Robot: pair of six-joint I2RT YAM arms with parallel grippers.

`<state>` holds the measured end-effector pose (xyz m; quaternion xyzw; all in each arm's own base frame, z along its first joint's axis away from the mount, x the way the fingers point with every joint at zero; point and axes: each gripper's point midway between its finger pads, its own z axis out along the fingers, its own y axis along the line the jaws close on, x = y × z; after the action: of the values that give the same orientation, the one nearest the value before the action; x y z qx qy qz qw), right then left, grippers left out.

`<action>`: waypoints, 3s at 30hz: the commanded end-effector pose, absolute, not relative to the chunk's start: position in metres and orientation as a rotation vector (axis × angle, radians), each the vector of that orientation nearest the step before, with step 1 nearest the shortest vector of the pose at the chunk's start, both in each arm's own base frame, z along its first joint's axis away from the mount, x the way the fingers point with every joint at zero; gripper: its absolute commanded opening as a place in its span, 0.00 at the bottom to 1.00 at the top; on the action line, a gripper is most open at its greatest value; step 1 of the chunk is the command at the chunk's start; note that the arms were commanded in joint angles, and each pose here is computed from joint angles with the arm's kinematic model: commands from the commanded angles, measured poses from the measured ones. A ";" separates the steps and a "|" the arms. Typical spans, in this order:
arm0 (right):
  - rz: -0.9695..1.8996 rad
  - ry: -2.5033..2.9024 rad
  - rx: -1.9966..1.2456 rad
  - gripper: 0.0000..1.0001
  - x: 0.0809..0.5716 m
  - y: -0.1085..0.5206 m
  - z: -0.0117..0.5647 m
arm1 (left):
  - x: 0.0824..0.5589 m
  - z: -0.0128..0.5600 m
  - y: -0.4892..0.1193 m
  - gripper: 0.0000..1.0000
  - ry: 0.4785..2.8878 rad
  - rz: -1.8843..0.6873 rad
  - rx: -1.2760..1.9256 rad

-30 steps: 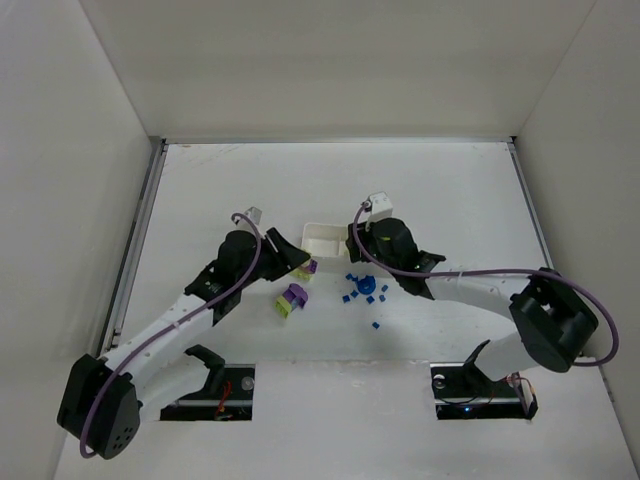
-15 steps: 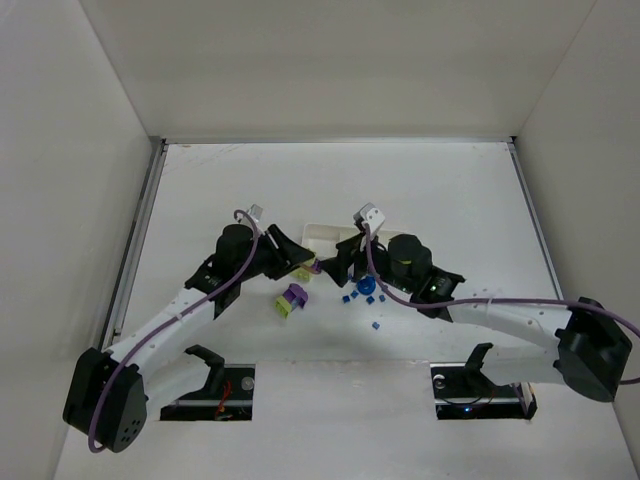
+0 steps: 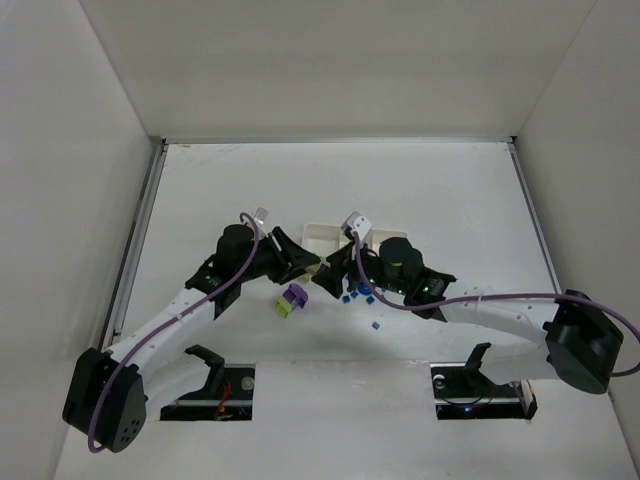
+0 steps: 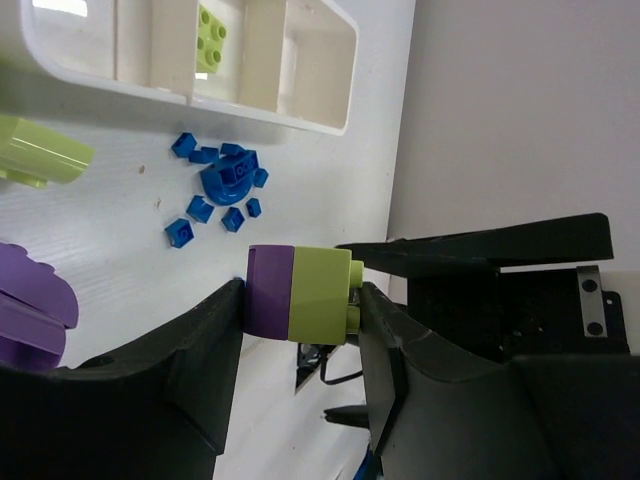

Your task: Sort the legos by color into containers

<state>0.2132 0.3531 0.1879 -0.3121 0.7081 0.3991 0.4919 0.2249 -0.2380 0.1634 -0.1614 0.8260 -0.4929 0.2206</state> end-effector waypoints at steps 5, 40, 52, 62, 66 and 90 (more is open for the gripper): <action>0.971 1.644 -0.735 0.71 0.222 0.364 0.203 | 0.214 0.194 -0.255 0.18 2.248 -1.513 -0.362; 0.974 1.620 -0.695 0.54 0.224 0.358 0.206 | 0.217 0.177 -0.245 0.17 2.273 -1.467 -0.408; 0.989 1.597 -0.675 0.32 0.225 0.358 0.213 | 0.218 0.170 -0.244 0.17 2.290 -1.452 -0.412; 0.992 1.607 -0.662 0.28 0.226 0.358 0.212 | 0.233 0.174 -0.230 0.58 2.221 -1.389 -0.468; 0.965 1.621 -0.633 0.28 0.234 0.356 0.211 | 0.250 0.182 -0.208 0.67 2.123 -1.315 -0.539; 0.994 1.751 0.068 0.27 0.303 0.340 0.238 | 0.233 0.202 -0.240 0.58 1.850 -1.012 -0.228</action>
<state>0.2935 0.3338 0.2173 -0.0201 0.7498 0.3918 0.5328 0.2186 -0.2395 0.1809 -0.0867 0.7949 -0.4195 0.4298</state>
